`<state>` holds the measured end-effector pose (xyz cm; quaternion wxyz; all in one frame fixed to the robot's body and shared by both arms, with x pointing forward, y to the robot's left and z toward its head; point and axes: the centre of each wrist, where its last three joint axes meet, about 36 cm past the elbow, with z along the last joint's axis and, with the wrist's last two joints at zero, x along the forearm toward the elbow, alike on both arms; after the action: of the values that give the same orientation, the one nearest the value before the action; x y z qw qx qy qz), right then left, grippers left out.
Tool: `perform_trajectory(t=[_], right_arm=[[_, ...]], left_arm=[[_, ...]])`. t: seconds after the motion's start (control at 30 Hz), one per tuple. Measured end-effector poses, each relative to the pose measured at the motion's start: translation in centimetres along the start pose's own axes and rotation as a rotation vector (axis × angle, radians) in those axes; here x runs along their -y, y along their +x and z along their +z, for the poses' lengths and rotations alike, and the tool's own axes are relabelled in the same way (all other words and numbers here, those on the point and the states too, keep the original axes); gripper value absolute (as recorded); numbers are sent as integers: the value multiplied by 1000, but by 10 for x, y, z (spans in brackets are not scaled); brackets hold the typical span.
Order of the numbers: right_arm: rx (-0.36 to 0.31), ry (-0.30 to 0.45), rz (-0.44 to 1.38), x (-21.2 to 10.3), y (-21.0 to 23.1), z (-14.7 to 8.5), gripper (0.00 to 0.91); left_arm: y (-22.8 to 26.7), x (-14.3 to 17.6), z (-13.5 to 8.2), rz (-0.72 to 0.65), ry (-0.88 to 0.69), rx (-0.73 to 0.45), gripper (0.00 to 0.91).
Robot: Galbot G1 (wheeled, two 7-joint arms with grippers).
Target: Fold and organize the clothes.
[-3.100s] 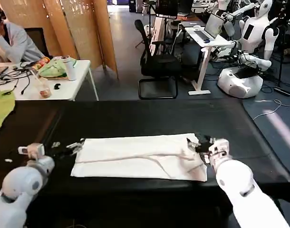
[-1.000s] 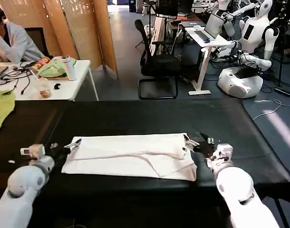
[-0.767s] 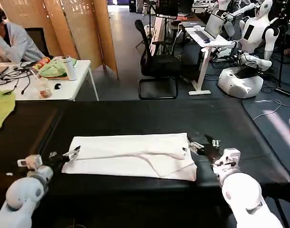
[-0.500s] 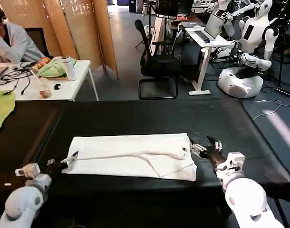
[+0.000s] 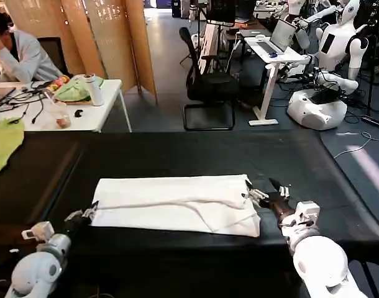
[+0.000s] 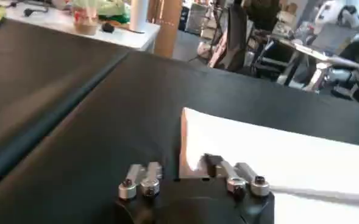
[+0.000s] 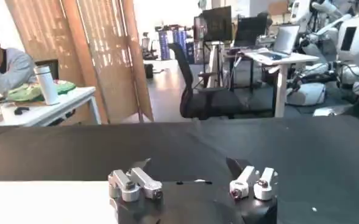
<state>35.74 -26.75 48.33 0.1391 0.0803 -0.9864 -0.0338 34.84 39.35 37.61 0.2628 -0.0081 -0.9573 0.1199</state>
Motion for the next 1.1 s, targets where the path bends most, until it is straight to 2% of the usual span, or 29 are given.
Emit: perform_trajectory(t=[0.43, 0.67, 0.83, 0.97, 1.1], right_arm=[[4, -14, 2, -2, -2, 1, 878], [3, -28, 10, -4, -4, 6, 878], [5, -32, 12, -4, -4, 6, 878], [3, -42, 12, -6, -4, 9, 878], [-1, -44, 7, -12, -3, 13, 878]], left_arm=[[1, 7, -12, -10, -81, 16, 0], [2, -4, -16, -169, -358, 87, 0], [8, -20, -17, -274, -535, 89, 0], [17, -37, -24, -333, -609, 90, 0], [23, -38, -31, -317, -577, 95, 0]])
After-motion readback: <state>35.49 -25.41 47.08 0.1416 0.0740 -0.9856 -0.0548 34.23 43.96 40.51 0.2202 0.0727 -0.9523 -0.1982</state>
